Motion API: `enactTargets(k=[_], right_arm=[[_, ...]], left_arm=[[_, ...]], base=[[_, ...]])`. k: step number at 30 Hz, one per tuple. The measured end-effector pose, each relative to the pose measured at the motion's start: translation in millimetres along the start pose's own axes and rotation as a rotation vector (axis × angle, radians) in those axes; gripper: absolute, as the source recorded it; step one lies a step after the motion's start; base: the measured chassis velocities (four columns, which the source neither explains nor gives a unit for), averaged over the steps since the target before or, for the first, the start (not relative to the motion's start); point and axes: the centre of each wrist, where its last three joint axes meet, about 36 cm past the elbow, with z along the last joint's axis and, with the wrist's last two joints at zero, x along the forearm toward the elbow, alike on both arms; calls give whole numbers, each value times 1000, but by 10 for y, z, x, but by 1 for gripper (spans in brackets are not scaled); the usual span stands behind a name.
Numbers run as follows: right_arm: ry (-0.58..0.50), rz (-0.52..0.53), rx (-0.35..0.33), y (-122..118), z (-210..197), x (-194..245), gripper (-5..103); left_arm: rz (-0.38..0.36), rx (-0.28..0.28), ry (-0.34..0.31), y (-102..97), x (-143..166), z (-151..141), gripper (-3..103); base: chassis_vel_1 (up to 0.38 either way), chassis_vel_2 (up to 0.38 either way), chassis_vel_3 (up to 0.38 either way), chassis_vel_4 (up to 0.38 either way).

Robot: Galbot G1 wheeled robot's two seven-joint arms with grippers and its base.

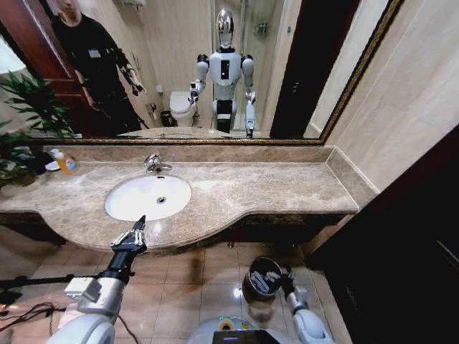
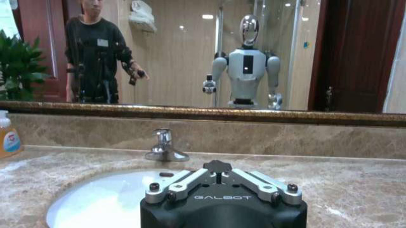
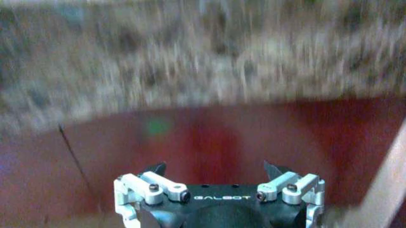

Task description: Pick up the trash from the sink and place it in the trash bin.

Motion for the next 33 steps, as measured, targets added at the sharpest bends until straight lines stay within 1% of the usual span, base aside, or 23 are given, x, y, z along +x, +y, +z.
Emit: enactTargets(k=[1,2,4,5,7,8,11,12,13,15,17,18,19,23,25,31,33], right_arm=[[-27,-9,-1,23,-229,44,100],[-27,-9,-1,23,-229,44,100],[-79,-36,-6,98,-638,161,100],[-79,-36,-6,98,-638,161,100],[-150,-65,-19,208,-997,271,100],[-150,-65,-19,208,-997,271,100],[-227,-94,-48,349,-1430,406,100],[-227,-94,-48,349,-1430,406,100],[-252,-100,-56,401,-1592,458,100],[-295,-97,-60,462,-1778,497,100],[-305,-96,-61,478,-1822,503,100],[-329,-92,-69,529,-1950,525,100],[-329,-92,-69,529,-1950,525,100],[-374,-99,-83,600,-2174,585,100],[-379,-98,-82,604,-2203,593,100],[-395,-104,-63,607,-2346,638,100],[-404,-107,-40,602,-2385,640,100]], left_arm=[[0,0,0,0,0,0,0],[0,0,0,0,0,0,0],[0,0,0,0,0,0,0],[0,0,0,0,0,0,0],[0,0,0,0,0,0,0],[0,0,0,0,0,0,0],[0,0,0,0,0,0,0],[0,0,0,0,0,0,0],[0,0,0,0,0,0,0],[0,0,0,0,0,0,0],[0,0,0,0,0,0,0],[0,0,0,0,0,0,0],[0,0,0,0,0,0,0],[0,0,0,0,0,0,0],[0,0,0,0,0,0,0],[0,0,0,0,0,0,0],[0,0,0,0,0,0,0]], base=[[0,0,0,0],[0,0,0,0],[0,0,0,0],[0,0,0,0],[0,0,0,0],[0,0,0,0],[0,0,0,0],[0,0,0,0],[0,0,0,0],[0,0,0,0],[0,0,0,0],[0,0,0,0],[0,0,0,0],[0,0,0,0],[0,0,0,0],[0,0,0,0],[0,0,0,0]])
